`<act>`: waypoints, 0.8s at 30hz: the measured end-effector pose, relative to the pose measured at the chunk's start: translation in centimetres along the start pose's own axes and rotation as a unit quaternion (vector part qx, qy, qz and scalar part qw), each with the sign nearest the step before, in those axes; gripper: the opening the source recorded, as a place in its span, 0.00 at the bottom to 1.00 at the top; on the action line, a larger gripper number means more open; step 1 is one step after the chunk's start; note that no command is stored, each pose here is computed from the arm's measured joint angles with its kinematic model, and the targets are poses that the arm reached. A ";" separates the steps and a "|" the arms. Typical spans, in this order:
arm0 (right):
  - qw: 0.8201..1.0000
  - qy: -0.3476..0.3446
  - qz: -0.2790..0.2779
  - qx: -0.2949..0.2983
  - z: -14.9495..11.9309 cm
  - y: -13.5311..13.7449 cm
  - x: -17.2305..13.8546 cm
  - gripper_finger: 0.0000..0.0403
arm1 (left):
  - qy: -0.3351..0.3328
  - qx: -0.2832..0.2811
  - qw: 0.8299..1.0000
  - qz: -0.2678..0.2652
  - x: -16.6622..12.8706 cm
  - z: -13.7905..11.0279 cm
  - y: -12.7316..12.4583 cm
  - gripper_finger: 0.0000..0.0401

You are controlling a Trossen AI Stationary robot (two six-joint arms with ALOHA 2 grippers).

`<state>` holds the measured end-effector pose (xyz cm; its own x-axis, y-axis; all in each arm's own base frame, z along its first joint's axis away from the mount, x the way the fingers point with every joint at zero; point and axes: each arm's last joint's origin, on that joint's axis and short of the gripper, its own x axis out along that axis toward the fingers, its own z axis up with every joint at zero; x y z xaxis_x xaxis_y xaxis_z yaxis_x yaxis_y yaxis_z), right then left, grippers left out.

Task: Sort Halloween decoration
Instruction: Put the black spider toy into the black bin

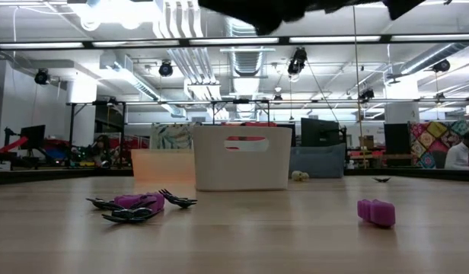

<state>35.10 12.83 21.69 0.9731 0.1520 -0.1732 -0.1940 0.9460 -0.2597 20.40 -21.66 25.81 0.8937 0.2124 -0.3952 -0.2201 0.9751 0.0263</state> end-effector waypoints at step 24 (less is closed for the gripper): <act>0.990 -0.099 0.102 0.021 2.5 -0.4 0.5 0.35 | -0.141 0.075 0.986 -0.038 5.1 1.4 -1.1 0.00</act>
<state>35.98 13.28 24.07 0.9203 0.3903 -0.0275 -0.3878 0.9004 -0.1973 25.76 -21.53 25.00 0.9833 0.1263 -0.1309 -0.1063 0.9830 0.1498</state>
